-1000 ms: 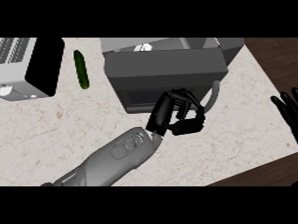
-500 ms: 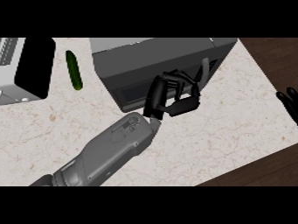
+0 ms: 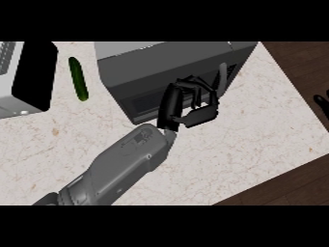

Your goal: Pick up the milk, place it into the microwave and close the microwave

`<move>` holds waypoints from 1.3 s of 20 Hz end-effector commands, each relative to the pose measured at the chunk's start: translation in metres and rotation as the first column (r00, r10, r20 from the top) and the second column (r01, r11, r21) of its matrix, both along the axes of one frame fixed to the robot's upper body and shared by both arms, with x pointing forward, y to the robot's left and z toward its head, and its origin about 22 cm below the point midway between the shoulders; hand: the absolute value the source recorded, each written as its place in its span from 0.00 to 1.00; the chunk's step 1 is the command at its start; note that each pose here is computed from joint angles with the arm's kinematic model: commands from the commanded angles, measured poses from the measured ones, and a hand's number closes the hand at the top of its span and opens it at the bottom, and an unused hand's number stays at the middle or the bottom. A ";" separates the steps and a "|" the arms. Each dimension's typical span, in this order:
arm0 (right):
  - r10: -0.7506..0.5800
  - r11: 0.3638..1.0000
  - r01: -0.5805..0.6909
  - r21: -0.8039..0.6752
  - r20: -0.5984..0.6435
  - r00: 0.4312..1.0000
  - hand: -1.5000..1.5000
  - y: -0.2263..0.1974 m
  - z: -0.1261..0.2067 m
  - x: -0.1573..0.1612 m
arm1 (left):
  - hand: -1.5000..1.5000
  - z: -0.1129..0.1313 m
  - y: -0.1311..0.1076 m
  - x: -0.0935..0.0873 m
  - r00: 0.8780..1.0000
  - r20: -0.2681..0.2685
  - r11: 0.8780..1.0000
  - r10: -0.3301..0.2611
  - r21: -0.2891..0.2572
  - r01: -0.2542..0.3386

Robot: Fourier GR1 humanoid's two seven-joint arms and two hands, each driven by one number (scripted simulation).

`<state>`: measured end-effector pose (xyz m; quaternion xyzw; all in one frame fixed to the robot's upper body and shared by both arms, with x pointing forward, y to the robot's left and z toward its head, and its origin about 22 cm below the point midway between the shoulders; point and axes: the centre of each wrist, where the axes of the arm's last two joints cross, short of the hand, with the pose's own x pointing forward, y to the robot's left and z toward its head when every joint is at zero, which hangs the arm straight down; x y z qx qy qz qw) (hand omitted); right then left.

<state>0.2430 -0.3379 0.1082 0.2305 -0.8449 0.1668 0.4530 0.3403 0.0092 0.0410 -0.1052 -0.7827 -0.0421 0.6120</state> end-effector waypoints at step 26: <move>0.008 1.000 -0.008 0.014 0.013 1.000 0.00 -0.015 0.038 0.006 | 1.00 0.006 0.004 0.021 0.996 0.060 0.996 0.064 -0.071 -0.060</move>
